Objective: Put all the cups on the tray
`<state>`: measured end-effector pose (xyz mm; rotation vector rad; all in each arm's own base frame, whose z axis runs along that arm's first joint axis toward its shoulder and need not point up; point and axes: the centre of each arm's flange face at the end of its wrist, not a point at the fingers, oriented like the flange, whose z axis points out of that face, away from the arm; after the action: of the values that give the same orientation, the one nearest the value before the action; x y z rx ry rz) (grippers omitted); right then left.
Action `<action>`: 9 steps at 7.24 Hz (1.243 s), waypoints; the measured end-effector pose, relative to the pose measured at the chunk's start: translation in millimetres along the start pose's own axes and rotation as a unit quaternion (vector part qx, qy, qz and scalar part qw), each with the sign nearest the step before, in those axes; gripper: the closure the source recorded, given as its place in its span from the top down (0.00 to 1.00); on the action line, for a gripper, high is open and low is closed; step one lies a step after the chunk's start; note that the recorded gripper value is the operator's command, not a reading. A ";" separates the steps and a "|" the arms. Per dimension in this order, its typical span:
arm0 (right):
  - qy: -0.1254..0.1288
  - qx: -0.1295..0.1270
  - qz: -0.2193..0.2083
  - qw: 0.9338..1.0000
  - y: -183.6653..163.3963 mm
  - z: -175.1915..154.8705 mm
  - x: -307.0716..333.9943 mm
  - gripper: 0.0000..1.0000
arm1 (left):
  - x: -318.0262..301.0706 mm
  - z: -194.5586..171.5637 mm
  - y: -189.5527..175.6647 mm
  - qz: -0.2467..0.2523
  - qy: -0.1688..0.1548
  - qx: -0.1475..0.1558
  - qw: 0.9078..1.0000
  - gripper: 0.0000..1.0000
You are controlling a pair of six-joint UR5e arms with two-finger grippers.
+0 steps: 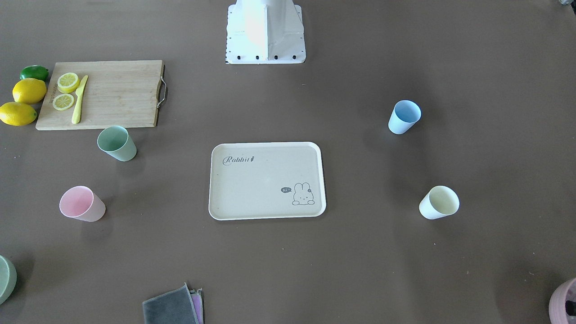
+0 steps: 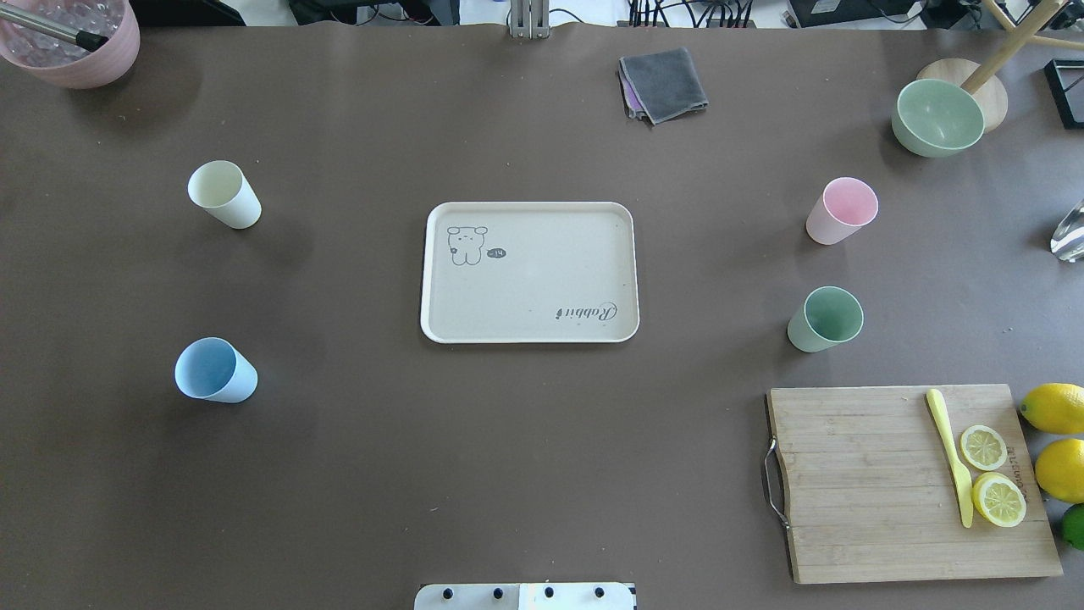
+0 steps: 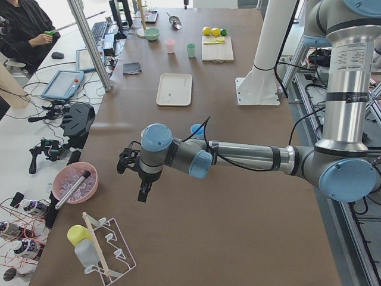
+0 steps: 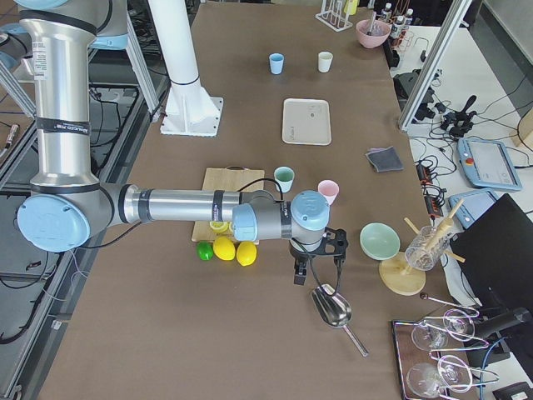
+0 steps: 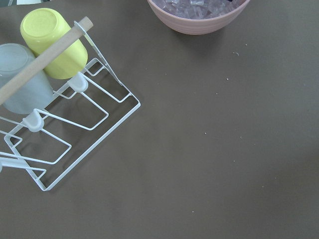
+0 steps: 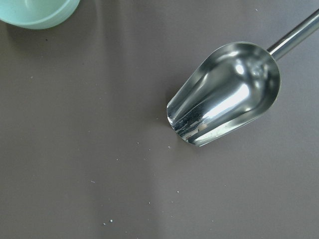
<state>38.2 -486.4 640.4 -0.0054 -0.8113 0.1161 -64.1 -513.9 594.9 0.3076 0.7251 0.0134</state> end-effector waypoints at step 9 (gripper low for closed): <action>-0.010 0.007 -0.007 1.000 -1.8 -8.8 -9.3 1.00 | -10.5 8.8 5.0 -0.006 -0.012 -0.008 1.000 0.98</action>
<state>38.4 -488.8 627.7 0.0151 -0.8306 0.1081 -65.8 -512.8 609.3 0.2875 0.7028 0.0039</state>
